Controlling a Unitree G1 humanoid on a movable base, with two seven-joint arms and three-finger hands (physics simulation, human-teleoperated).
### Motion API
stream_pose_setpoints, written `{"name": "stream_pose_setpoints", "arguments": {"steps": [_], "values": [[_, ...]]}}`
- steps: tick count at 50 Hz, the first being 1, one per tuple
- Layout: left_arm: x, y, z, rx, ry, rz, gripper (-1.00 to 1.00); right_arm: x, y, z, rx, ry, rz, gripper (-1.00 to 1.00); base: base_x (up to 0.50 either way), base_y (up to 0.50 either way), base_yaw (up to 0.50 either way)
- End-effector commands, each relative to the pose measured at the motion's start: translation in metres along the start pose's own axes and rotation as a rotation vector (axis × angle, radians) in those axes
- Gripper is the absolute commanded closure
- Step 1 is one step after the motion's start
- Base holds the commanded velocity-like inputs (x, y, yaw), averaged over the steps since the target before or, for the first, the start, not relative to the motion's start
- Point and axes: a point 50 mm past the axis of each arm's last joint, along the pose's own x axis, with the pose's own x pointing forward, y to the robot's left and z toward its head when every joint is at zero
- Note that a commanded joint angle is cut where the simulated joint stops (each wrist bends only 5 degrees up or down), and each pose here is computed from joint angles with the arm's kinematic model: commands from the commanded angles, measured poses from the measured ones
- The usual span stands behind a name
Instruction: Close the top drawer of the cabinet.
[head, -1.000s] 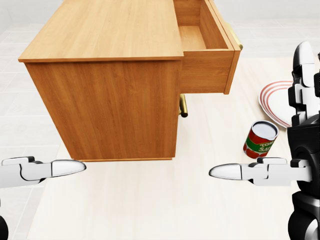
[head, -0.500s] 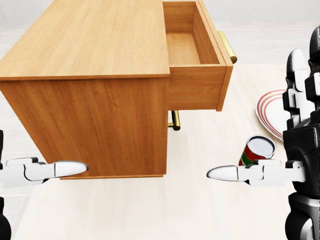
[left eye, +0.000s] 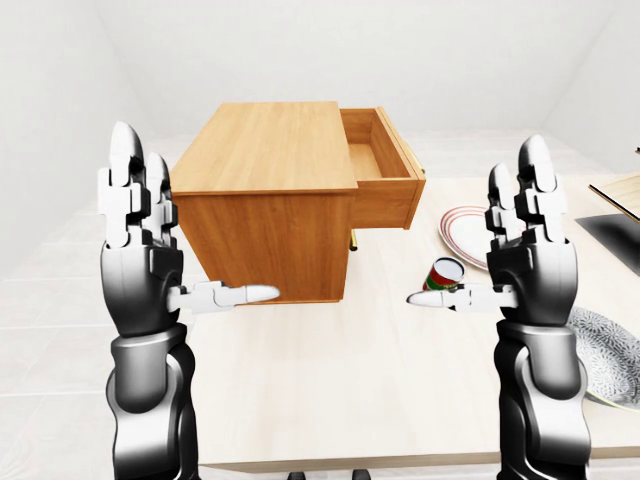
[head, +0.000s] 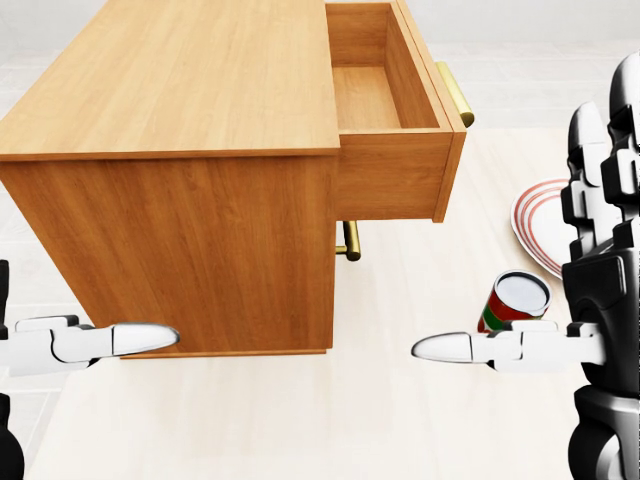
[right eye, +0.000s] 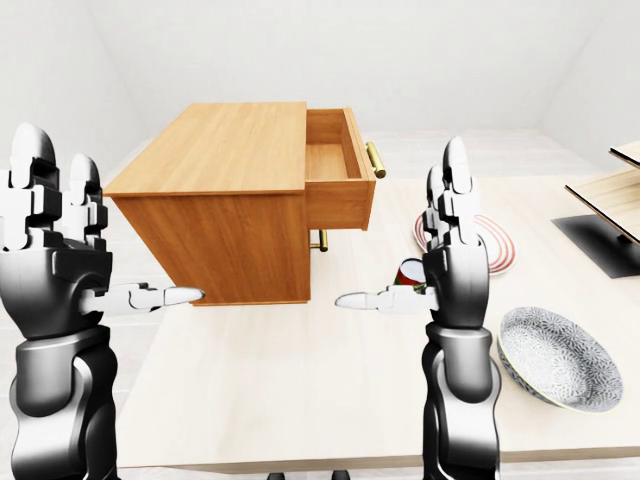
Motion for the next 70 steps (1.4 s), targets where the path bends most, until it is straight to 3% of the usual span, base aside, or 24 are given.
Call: {"name": "stream_pose_setpoints", "arguments": {"steps": [1,24,36,45,70], "values": [[-0.001,0.0,0.0,0.004,0.001,-0.005,-1.0,0.0,0.001,-0.003,0.006,0.015,-0.01,-1.0,0.0,0.0,0.0],[0.001,0.001,-0.001,0.033,0.0,0.014,-1.0,0.006,0.0,-0.011,0.018,0.031,-0.029,-1.0,0.0,0.0,0.0],[0.002,0.001,-0.004,0.044,0.013,0.023,-1.0,0.032,-0.009,-0.057,0.008,0.18,-0.103,-1.0,0.0,0.0,0.0],[0.002,0.001,-0.003,0.046,0.008,0.023,-1.0,0.044,-0.01,-0.076,0.007,0.246,-0.13,-1.0,0.0,0.0,0.0],[0.001,0.0,-0.006,0.052,0.025,0.017,-1.0,0.053,-0.003,-0.132,-0.008,0.48,-0.167,-1.0,0.0,0.0,0.0]]}}
